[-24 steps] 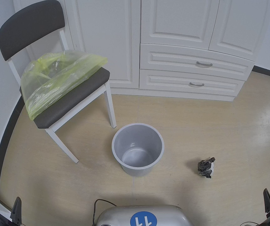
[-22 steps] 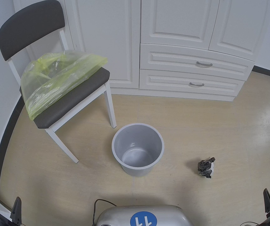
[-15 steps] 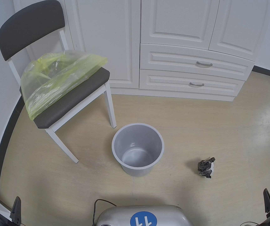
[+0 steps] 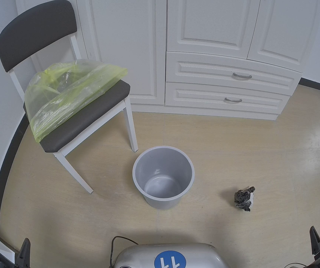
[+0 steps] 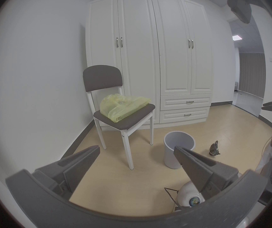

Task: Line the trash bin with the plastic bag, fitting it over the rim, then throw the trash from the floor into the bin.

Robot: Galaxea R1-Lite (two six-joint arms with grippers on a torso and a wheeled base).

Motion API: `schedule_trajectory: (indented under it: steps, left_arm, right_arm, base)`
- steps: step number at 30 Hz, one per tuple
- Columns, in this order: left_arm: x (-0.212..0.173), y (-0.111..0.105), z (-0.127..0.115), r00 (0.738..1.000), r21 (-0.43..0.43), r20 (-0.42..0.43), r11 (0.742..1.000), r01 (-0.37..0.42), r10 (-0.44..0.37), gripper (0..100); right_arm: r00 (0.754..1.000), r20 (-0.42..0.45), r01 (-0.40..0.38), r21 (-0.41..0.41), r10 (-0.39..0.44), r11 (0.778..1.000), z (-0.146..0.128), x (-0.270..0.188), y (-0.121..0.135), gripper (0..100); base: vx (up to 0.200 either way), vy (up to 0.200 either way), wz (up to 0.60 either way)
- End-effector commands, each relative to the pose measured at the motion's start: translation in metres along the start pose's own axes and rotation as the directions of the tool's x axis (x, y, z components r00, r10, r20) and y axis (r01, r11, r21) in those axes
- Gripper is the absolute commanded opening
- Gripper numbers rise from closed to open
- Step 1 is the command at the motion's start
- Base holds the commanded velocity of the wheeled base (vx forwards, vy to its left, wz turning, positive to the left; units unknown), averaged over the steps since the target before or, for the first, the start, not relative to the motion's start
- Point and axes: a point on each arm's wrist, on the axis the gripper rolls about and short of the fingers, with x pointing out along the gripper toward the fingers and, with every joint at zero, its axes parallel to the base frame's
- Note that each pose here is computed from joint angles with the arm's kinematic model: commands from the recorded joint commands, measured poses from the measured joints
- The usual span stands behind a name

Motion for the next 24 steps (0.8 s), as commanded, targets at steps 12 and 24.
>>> schedule_trajectory:
  steps: [12,24]
  left_arm:
    - [0.0000,-0.0003,-0.0060,1.000,-0.061,-0.009,0.998,-0.011,0.011,100]
    - [0.0000,0.0013,-0.0059,0.997,-0.155,-0.013,0.985,-0.081,0.080,100]
  right_arm:
    - [1.000,0.011,0.000,0.063,-0.001,0.998,-0.0040,0.0001,0.0002,100]
    - [0.999,0.010,0.032,0.100,-0.033,0.995,-0.0039,0.0001,-0.0005,100]
  base:
    - [0.000,0.000,0.00]
    - [0.000,0.000,0.00]
